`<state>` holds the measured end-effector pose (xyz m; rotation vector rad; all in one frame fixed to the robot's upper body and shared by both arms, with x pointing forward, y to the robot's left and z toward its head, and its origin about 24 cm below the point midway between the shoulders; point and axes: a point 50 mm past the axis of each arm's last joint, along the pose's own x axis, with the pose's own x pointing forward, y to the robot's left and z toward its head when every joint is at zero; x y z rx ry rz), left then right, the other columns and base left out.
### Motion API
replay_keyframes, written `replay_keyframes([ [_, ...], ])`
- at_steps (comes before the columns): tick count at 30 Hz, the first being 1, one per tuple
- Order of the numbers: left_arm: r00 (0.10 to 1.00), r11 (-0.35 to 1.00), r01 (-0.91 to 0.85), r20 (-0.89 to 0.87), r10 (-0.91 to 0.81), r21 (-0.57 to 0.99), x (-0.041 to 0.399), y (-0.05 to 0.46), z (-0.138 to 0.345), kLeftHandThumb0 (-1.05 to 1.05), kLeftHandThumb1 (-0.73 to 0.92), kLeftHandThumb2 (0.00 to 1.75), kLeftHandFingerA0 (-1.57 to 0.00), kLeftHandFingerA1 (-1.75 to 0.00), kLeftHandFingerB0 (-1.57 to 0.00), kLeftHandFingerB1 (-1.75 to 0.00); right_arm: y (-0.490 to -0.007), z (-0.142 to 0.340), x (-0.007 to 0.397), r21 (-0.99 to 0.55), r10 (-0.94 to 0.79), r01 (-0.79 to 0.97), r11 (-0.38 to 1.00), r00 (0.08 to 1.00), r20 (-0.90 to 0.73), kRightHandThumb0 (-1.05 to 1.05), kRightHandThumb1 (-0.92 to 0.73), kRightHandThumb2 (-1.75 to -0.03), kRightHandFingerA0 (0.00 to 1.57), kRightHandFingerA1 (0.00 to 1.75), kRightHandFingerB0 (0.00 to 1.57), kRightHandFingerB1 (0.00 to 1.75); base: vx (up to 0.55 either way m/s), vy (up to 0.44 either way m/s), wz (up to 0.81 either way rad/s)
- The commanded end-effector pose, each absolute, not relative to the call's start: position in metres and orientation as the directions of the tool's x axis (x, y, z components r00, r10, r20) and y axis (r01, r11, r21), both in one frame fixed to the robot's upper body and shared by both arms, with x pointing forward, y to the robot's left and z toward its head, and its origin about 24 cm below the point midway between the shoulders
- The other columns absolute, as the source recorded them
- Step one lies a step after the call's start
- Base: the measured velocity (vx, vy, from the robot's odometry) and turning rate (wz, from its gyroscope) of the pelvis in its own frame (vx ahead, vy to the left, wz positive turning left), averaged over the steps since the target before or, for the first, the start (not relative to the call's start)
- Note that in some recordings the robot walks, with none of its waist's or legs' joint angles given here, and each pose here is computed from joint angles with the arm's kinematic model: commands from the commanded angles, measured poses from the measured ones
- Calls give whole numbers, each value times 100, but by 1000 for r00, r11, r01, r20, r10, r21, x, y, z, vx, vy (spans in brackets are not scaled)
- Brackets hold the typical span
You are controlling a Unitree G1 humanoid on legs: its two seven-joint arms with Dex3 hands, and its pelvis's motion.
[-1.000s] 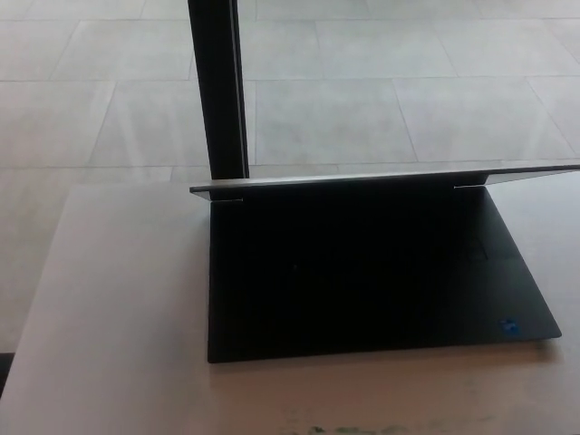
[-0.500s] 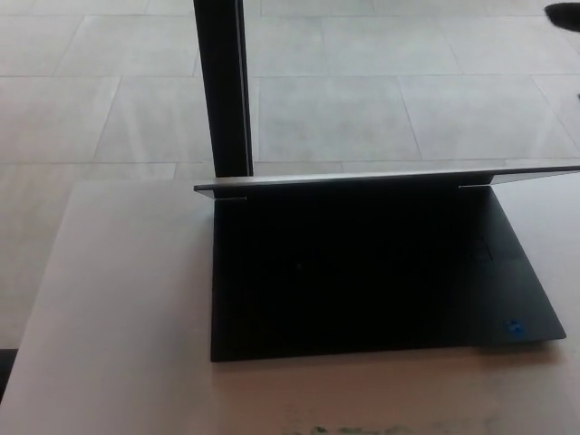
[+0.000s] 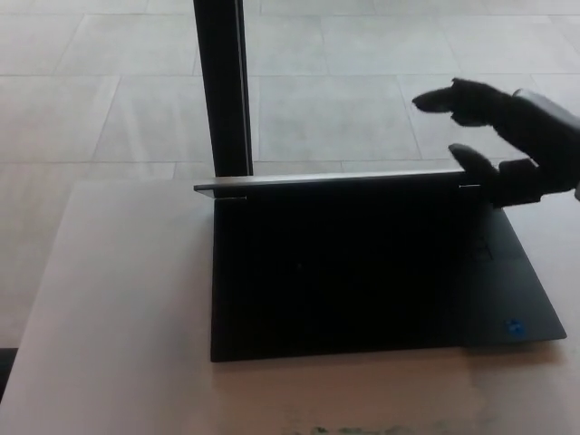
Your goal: The robot uses its right hand to push down on the lid of a laptop kept in the middle of the desk to close it
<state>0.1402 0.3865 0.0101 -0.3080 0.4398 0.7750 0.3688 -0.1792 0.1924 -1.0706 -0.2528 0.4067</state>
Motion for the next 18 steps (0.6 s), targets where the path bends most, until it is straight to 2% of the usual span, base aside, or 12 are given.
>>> replay_keyframes([
  [1,615,678,-730,-510,602,-80,139,391,15,-96,80,64,-49,-65,-47,-56,-187,144,367,-955,409,-291,59,880,-242,-94,-92,-80,19,50,29,37,0,0,0],
  [6,613,673,-735,-507,606,-84,139,391,15,-97,80,64,-51,-68,-49,-57,-202,126,364,-950,386,-296,101,891,-237,-93,-92,-79,20,54,30,40,0,0,0],
  [7,612,673,-735,-508,607,-81,139,391,15,-96,80,64,-52,-67,-49,-57,-205,123,363,-946,382,-299,125,895,-233,-90,-82,-123,21,57,28,49,0,0,0],
  [10,616,678,-730,-510,601,-82,139,390,15,-97,80,65,-50,-68,-48,-57,-214,110,355,-942,376,-306,135,896,-237,-89,-83,-125,23,58,30,51,0,0,0],
  [11,615,679,-729,-512,600,-80,139,391,15,-98,81,64,-51,-67,-48,-56,-216,107,353,-943,376,-306,131,895,-239,-92,-92,-79,26,53,36,40,0,0,0],
  [12,612,678,-731,-512,603,-75,139,391,15,-95,57,108,-49,-69,-48,-63,-219,101,349,-944,373,-308,120,895,-245,-88,-92,-77,27,52,37,39,0,0,0],
  [13,610,676,-733,-511,606,-74,139,391,15,-95,57,108,-50,-69,-48,-63,-223,96,345,-942,371,-312,119,894,-249,-87,-92,-77,30,51,40,39,0,0,0],
  [14,612,675,-733,-508,606,-78,138,391,14,-98,80,65,-52,-69,-49,-57,-226,91,342,-941,369,-318,117,893,-256,-85,-82,-123,26,57,36,52,0,0,0],
  [15,613,675,-733,-507,606,-80,138,391,14,-98,80,65,-52,-69,-49,-57,-227,89,340,-941,370,-319,115,893,-257,-85,-82,-123,26,57,36,52,0,0,0],
  [16,615,678,-731,-507,604,-80,138,391,14,-98,80,64,-50,-69,-48,-57,-230,85,338,-941,363,-318,115,895,-258,-85,-92,-77,36,53,45,41,0,0,0],
  [18,623,681,-727,-498,603,-85,141,392,16,-98,80,64,-50,-69,-48,-57,-232,81,336,-944,354,-309,116,901,-251,-85,-92,-77,36,53,45,41,0,0,0],
])
